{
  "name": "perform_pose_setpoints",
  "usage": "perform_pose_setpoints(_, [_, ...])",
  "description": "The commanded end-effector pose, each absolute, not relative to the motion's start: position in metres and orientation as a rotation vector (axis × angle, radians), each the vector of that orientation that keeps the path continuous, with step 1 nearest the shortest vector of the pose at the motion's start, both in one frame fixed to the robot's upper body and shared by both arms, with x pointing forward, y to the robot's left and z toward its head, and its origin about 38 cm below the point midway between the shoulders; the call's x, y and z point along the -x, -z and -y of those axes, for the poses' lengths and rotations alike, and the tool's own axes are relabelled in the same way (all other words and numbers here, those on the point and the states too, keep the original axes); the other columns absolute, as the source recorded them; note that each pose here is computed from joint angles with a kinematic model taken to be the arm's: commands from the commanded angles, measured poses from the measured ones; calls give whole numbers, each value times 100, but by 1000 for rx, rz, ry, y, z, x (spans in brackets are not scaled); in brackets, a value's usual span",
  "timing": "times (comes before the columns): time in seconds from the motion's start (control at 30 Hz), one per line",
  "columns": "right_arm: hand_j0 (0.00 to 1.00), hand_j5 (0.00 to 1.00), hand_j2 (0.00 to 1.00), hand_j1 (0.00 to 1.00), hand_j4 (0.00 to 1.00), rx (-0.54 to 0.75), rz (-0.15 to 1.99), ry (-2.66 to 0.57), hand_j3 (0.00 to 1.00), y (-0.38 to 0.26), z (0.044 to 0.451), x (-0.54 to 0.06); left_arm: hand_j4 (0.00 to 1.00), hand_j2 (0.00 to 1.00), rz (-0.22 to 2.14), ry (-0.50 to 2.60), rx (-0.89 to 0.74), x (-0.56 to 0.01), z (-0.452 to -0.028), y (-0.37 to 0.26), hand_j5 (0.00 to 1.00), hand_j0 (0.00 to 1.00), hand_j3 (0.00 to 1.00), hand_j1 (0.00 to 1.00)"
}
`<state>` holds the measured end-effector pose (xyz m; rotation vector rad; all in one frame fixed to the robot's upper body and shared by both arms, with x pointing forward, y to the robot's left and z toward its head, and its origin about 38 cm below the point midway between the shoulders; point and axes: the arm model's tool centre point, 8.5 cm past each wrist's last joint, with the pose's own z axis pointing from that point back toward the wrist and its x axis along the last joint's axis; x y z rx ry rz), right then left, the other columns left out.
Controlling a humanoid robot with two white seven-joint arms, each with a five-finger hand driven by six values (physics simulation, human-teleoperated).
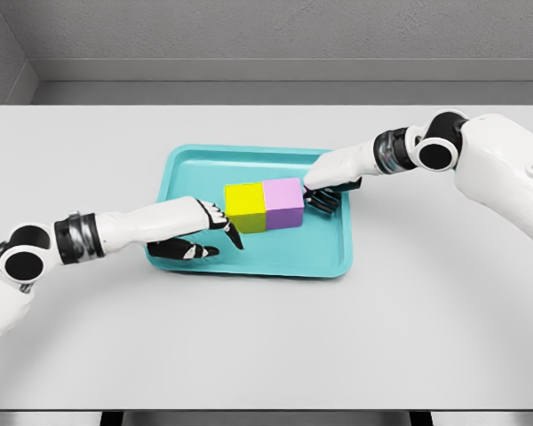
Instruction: Push two cubes
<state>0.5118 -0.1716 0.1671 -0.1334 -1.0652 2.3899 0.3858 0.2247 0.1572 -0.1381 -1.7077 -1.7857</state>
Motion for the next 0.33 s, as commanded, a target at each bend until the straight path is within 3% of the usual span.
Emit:
perform_pose_setpoints(0.0, [8, 8, 8, 8, 8, 153, 1050, -2398, 8, -166, 175, -513, 61, 61, 1732, 1773, 114, -382, -250, -184, 61, 61, 61, 61])
perform_pose_setpoints(0.07, [8, 8, 8, 8, 8, 163, 1047, -2393, 8, -169, 180, -514, 69, 69, 1734, 1752, 25, -381, -287, -210, 69, 69, 69, 69])
perform_pose_setpoints(0.13, [8, 8, 8, 8, 8, 203, 1049, -2383, 8, -182, 190, -520, 100, 100, 1738, 1720, -76, -385, -314, -228, 100, 100, 100, 100])
perform_pose_setpoints(0.2, [8, 8, 8, 8, 8, 259, 1038, -2364, 8, -198, 211, -525, 100, 100, 1654, 1705, -152, -387, -348, -228, 100, 100, 100, 100])
perform_pose_setpoints(0.3, [8, 8, 8, 8, 8, 412, 1040, -2259, 8, -243, 275, -534, 100, 100, 1634, 1677, -143, -392, -350, -215, 100, 100, 100, 100])
